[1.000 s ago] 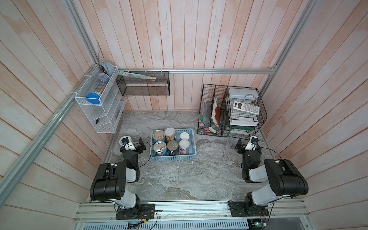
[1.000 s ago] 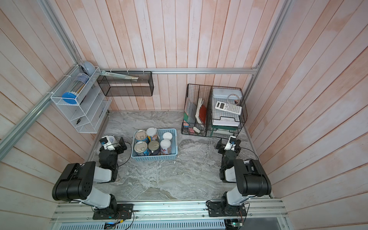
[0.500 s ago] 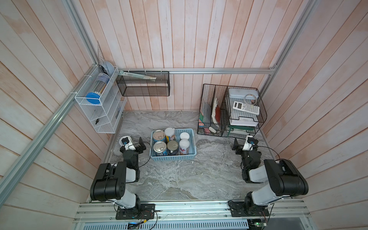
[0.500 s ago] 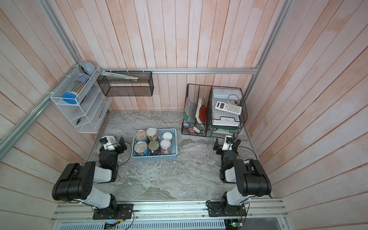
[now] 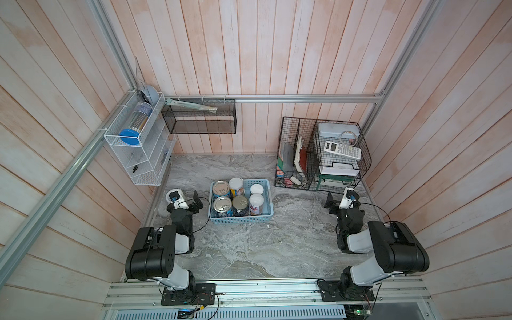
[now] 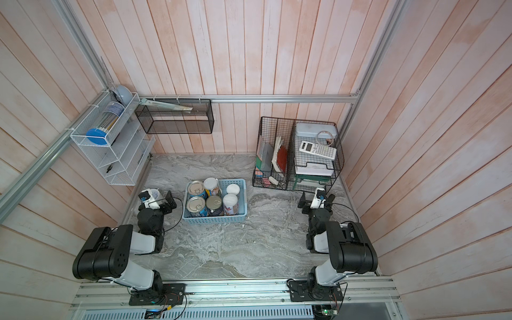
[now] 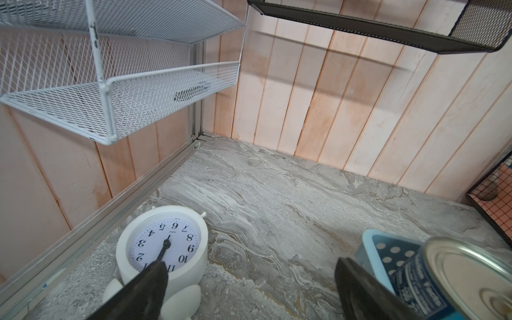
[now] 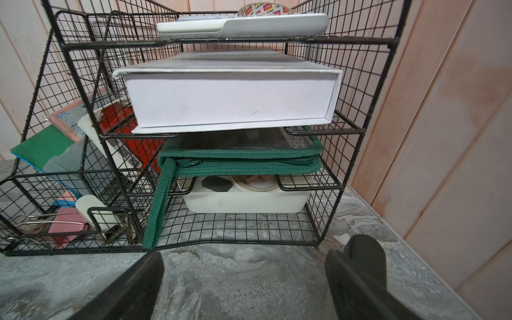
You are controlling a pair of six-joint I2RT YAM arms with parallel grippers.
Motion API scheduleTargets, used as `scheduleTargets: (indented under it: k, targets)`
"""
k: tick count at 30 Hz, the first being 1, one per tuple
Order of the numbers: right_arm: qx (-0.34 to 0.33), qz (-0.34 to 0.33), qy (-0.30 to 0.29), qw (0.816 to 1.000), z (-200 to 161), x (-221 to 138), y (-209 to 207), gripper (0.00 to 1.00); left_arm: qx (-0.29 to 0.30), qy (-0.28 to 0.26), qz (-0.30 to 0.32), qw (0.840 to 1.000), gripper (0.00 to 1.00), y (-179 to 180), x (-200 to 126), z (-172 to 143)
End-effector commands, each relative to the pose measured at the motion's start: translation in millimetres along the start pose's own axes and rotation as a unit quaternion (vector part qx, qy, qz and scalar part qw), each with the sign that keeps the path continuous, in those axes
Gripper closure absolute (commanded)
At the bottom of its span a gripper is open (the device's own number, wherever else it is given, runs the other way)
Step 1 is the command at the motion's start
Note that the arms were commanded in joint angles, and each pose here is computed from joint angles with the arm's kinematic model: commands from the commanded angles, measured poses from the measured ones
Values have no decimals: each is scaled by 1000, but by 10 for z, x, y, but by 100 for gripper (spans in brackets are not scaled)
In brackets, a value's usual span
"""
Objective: Put the canned food in the basket
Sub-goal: Reset both arms
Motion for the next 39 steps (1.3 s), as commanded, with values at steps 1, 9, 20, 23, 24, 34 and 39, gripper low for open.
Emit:
scheduleTargets:
  k: [1, 9, 20, 23, 24, 34, 39]
  targets:
    - [-24, 81, -10, 996, -3, -100, 128, 2, 8, -2, -7, 1000, 0, -21, 28, 16]
    - [-1, 17, 6, 1000, 8, 46, 19, 2, 8, -2, -8, 1000, 0, -21, 28, 16]
    - [7, -7, 1, 1000, 16, 43, -25, 2, 8, -2, -8, 1000, 0, -22, 31, 14]
    - [6, -8, 1, 1000, 15, 43, -26, 2, 8, -3, -7, 1000, 0, -18, 30, 20]
    - [6, -7, 2, 1000, 16, 44, -25, 2, 8, -2, -8, 1000, 0, -22, 28, 14]
    - [5, -7, 3, 1000, 16, 54, -20, 2, 8, -3, -8, 1000, 0, -22, 30, 18]
    - [5, -6, 2, 1000, 15, 50, -19, 2, 8, -2, -8, 1000, 0, -22, 29, 16]
Point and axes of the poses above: each gripper's point midway between its finger pads, its own x axis out along the fingers, its own y axis along the line the jaws close on, z = x × y, the point moved 8 cm from there along -x, back along the fingers, and after that the axes turned 9 degrees about x, right-handed, at the moved point
